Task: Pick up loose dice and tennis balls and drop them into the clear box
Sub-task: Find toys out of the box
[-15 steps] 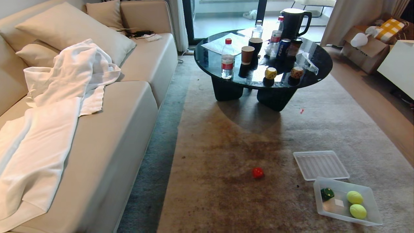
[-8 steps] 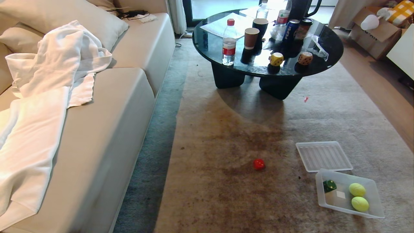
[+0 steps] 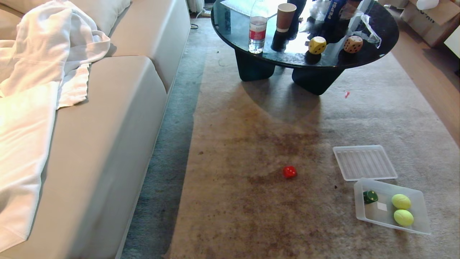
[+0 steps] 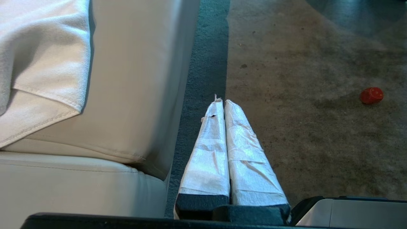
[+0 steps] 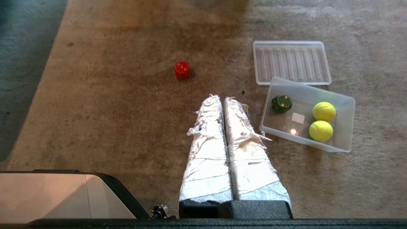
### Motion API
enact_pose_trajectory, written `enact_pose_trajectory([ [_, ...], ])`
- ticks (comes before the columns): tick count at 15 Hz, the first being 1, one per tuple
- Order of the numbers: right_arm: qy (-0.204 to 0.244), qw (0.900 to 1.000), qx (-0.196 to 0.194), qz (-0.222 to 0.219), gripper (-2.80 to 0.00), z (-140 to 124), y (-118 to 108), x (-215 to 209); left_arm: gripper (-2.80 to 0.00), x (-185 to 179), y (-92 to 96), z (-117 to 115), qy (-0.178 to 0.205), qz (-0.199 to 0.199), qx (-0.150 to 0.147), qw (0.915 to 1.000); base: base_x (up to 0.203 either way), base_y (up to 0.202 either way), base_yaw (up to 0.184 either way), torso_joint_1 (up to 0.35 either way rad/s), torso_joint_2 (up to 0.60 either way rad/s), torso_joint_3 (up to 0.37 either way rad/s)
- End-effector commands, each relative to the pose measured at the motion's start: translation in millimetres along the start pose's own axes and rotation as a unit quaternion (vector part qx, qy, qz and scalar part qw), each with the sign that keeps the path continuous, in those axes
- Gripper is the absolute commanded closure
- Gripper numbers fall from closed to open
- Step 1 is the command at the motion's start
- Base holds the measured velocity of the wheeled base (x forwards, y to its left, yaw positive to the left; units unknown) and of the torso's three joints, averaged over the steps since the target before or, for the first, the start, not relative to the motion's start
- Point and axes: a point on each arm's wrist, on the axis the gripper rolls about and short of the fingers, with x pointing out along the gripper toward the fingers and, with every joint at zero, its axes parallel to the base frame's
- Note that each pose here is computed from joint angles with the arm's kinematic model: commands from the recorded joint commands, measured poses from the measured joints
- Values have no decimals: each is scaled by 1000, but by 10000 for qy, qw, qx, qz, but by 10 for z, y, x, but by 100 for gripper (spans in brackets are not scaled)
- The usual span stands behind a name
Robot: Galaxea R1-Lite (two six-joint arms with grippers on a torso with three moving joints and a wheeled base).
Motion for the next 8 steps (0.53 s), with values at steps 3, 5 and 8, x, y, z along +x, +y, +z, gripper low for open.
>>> enact_pose_trajectory([
  [3,0,10000,-3,3,0,-1,0,-1,0,1,0,-5,7,1,-2,10000,0,0,0,-1,4,-196],
  [5,8,10000,-3,3,0,0,0,0,0,0,0,-1,0,1,-2,10000,0,0,0,-1,2,-199],
  [8,8,10000,-3,3,0,0,0,0,0,0,0,-1,1,1,-2,10000,0,0,0,4,0,-190],
])
